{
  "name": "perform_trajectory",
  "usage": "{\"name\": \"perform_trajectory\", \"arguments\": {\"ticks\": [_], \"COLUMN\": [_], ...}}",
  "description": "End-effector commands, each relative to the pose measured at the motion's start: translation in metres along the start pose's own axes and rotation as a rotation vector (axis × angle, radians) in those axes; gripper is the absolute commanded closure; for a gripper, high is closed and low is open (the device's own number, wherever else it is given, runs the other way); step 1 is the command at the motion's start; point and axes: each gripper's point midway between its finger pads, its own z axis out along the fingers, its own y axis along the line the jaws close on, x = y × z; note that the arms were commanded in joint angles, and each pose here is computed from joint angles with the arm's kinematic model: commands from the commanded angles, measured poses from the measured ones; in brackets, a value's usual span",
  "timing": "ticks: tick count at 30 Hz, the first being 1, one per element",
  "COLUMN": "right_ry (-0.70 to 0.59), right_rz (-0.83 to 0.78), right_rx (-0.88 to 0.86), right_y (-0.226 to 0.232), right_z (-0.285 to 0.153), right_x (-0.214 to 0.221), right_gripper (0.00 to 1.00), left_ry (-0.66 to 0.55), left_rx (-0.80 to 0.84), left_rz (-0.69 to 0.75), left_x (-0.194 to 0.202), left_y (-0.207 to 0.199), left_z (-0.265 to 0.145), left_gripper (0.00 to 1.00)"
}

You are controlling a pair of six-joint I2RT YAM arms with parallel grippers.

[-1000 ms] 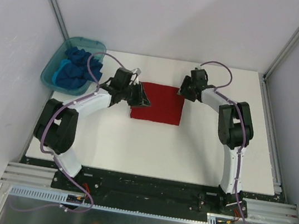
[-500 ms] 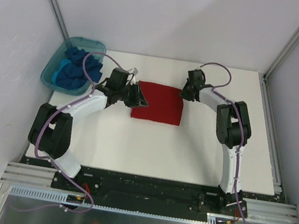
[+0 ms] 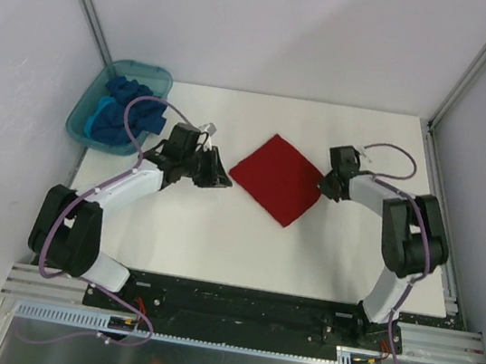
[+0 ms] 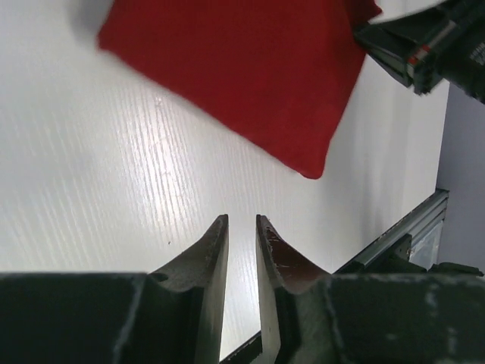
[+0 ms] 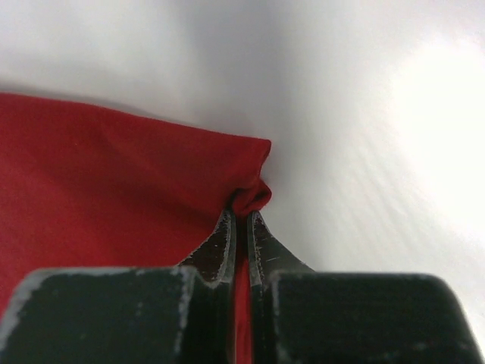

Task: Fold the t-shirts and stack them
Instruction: Put the neatly folded tshirt into the corner of the board with the right arm

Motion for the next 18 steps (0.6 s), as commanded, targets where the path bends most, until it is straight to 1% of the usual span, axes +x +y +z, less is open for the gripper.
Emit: {"name": "perform_trajectory", "arguments": {"ticks": [1,8,18], "right_ry": [-0.023,-0.06,-0.104], "right_rz": [0.118,0.32,0.66], "right_rx": [0.246,0.396,0.513], "right_y": [-0.087,-0.163,-0.267], "right_z": [-0.031,-0.072,-0.121], "right_x": [0.01,0.006,0.01], "right_gripper": [1.0,1.0,1.0], "left_ry": [0.008,0.04,0.077], "left_rx": [0.036,0.063,0.087], "left_rz": [0.048,0.049,0.044], "left_x": [0.006,0.013,0.017], "left_y": [-0.005,-0.008,-0.016], "left_z": [-0.012,-0.011,-0.004], "left_gripper": [0.75,0.76,0.77]}}
